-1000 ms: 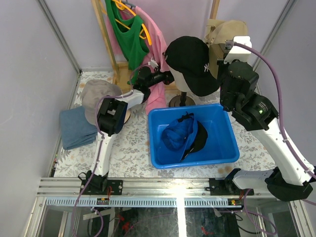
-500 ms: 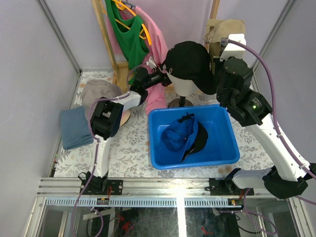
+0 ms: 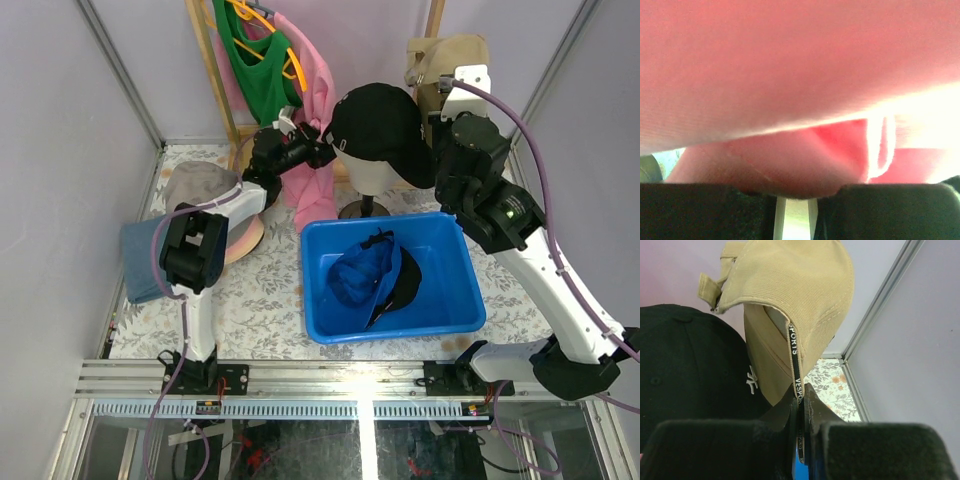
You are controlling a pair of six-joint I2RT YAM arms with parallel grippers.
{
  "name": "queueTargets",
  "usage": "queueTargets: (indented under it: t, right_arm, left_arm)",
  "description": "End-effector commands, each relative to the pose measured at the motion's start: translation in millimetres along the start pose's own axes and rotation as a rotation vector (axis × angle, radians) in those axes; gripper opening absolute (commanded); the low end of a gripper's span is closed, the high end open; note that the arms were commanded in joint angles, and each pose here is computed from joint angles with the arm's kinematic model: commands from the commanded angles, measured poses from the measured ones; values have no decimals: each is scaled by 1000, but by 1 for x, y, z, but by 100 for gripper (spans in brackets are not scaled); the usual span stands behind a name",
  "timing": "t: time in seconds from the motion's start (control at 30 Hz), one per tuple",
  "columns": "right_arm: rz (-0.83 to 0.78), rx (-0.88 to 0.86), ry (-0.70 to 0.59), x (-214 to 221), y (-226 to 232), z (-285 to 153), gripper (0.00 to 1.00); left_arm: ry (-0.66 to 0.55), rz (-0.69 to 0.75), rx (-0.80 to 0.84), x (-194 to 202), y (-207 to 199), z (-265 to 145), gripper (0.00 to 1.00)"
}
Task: Stack the hats
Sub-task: Adjust the hat stand at the center of the board.
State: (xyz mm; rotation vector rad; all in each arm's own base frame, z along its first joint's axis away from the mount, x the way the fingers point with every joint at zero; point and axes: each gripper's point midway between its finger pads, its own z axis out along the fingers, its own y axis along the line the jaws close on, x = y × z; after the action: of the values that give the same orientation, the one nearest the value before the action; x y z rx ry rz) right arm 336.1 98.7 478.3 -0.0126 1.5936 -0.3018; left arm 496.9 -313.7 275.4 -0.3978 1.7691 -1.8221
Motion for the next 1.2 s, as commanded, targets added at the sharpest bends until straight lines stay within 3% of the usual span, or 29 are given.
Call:
queueTargets:
  t: [0.0,0.37,1.17]
  right_arm:
    - [65,62,-84,-32,-18,-1,0]
    - [63,130,-113,-44,-40,-4,0]
    - [71,107,-101,-39,-45,-9,0]
  left_arm:
    - [-60,-16,8,-16,-24,-9,19]
    - [-145,-26,-16,-32,-49,-38,23]
    - [-143,-69,165,-7,-128,-90,37]
